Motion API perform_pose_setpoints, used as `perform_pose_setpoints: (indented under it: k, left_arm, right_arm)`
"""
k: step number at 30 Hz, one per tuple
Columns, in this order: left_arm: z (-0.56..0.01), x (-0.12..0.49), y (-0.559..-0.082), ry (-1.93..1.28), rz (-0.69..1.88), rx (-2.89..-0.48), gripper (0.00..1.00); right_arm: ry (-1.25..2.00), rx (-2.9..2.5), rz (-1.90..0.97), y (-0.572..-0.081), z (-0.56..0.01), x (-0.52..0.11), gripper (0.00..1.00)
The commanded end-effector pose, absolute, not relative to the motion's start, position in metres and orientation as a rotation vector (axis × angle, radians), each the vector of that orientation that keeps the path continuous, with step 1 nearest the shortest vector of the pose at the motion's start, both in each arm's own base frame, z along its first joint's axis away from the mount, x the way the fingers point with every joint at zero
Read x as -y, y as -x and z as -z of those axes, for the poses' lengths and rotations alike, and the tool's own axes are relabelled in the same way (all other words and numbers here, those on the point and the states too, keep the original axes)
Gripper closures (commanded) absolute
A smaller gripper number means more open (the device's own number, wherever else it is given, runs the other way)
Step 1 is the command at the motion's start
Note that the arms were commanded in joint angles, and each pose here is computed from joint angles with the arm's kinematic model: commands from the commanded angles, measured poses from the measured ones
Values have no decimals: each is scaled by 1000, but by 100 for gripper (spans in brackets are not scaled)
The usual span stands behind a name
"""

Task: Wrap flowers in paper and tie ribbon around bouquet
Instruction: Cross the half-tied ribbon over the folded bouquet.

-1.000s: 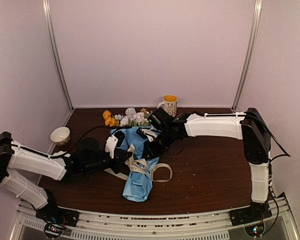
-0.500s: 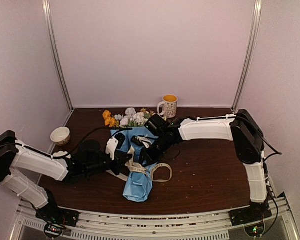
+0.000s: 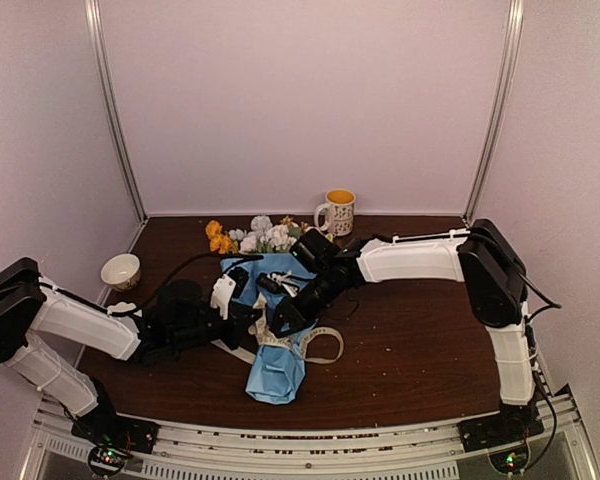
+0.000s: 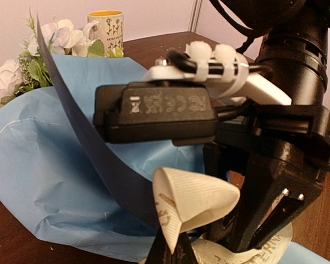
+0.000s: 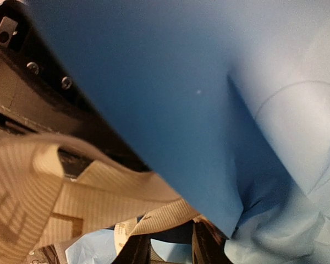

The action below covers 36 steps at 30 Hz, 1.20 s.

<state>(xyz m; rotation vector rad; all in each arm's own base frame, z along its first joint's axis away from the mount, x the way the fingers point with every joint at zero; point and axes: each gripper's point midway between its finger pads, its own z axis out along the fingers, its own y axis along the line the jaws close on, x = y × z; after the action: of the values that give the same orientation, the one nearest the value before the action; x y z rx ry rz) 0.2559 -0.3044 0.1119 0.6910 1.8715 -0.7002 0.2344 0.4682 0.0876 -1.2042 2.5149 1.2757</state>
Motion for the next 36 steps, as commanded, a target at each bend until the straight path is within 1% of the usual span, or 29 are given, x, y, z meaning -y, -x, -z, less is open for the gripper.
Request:
perform_pose_setpoints:
  k: [1,6,11,16,22,26,30,33,36]
  left_arm:
    - [-124,303,-261,-643,742,-1835,100]
    - [-121,296,-261,-620,728,-1863,100]
    - [-116,294,-258,-623,730,-1877,100]
    - [-117,295,-259,-614,739,-1874,100]
    - [-117,294,-257,-610,745,-1872,100]
    - [-117,294,-257,-607,747,-1871,100]
    - [-118,292,-256,-605,751,-1869,100]
    - [-117,291,-255,-603,752,-1869,100]
    - [-116,290,-254,-597,750,-1875,100]
  right_arm:
    - [1212,-2455,-1408,-226,-96,-479,74]
    - [1161,-2441,-1413,-231,-105,-479,74]
    - [1053,-2375,-1414,-244,-129,-476,75]
    - [948,-2363,-1381,-250,-138,-471,74]
    - [859,-2360,-1359,-250,-142,-464,68]
    - [907,-2388,-1279,-240,-131,-471,66]
    - [907,-2436,-1228,-241,-116,-472,73]
    - [898,-2453,-1214,-242,-110,-471,74]
    - [896,-2473,-1194,-242,-106,-470,82]
